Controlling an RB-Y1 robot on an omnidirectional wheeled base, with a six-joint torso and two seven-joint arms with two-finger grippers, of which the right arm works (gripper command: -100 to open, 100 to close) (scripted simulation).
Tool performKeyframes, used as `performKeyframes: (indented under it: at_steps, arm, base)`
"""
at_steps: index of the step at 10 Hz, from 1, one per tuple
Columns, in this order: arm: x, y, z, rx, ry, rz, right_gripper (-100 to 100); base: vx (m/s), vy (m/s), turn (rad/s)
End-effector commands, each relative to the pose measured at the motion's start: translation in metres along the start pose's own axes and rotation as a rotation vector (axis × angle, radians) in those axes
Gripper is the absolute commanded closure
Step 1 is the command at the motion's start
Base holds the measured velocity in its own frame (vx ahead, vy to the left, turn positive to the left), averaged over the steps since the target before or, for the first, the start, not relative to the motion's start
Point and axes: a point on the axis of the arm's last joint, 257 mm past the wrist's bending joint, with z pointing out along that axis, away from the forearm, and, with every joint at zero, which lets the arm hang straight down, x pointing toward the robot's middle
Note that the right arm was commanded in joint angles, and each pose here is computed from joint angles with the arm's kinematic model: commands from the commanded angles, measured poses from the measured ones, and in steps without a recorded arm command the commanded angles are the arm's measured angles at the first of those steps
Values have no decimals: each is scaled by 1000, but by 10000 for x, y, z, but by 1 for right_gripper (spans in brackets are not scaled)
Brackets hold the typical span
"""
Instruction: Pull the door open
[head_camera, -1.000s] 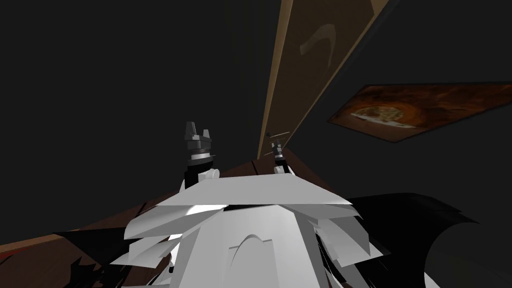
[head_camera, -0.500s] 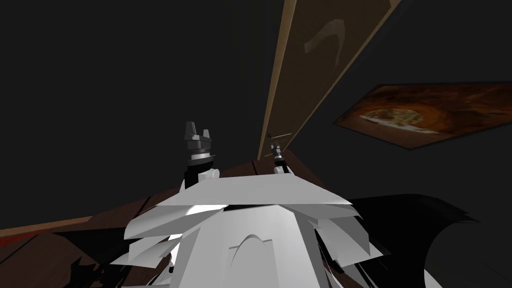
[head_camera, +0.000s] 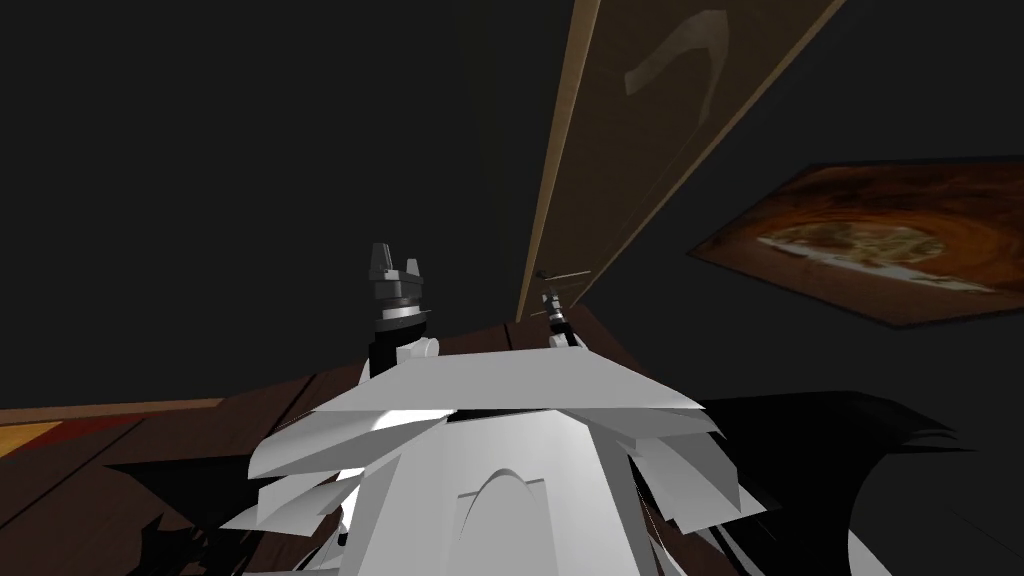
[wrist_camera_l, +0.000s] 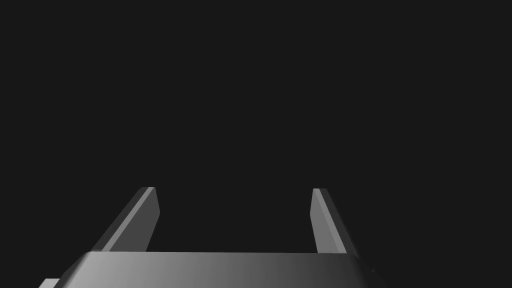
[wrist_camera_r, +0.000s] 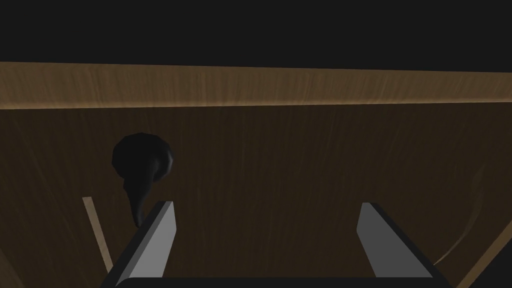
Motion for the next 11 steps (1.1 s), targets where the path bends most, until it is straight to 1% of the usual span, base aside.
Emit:
performKeyframes:
  at_steps: [1, 3, 4, 5, 7, 10, 11]
  arm:
    - [-82, -144, -29, 28, -3, -2, -100]
    - [-201, -347, -76, 67, -10, -8, -100]
    - [-247, -391, -78, 74, -12, -10, -100]
    - [-264, -437, -101, 85, -15, -12, -100]
    - [-392, -588, -144, 116, -24, -21, -100]
    - [-592, -784, -218, 159, -42, -37, -100]
    - [-593, -787, -220, 160, -43, -38, -100]
  base:
    - [39, -109, 167]
    - [28, -115, 178]
    - [32, -126, 177]
    - [24, -95, 71]
    - [21, -84, 113]
    - [21, -112, 160]
    - [5, -87, 46]
